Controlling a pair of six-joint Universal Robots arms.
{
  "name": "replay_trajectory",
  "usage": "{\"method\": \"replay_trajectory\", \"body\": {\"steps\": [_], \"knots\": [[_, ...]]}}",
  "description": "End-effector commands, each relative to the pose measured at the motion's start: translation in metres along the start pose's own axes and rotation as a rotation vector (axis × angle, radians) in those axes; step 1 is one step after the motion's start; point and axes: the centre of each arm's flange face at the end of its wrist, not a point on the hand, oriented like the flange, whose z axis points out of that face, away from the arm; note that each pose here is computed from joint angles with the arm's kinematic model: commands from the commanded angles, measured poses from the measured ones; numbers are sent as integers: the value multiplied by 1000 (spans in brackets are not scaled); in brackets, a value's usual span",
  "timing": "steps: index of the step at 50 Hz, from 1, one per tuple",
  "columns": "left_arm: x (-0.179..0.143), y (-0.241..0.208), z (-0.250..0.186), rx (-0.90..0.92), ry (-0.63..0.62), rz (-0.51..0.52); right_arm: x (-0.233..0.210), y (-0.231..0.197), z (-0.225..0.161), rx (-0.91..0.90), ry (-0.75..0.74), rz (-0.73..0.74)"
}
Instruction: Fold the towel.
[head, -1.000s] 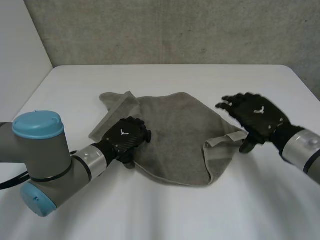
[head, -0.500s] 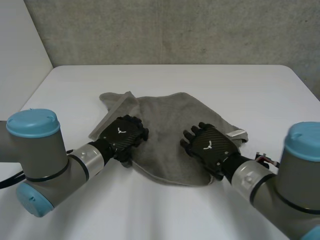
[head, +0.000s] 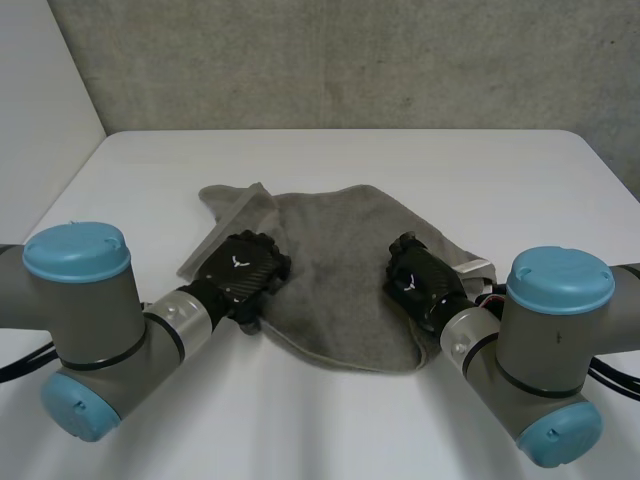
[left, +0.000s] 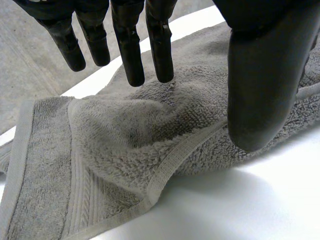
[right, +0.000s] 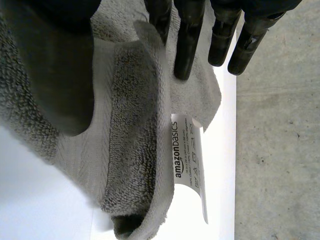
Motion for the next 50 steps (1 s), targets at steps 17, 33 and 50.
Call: {"method": "replay_trajectory", "body": {"steps": [17,33,50], "knots": [[4,3,5,-6,1,3,95,57,-42,-116,265,505],[-15,13,19,-12,-97,1,95,100,-47,-209,274,587],[-24,19,33,18,-159,-75,95,99,-48,-212,278,595]]}}
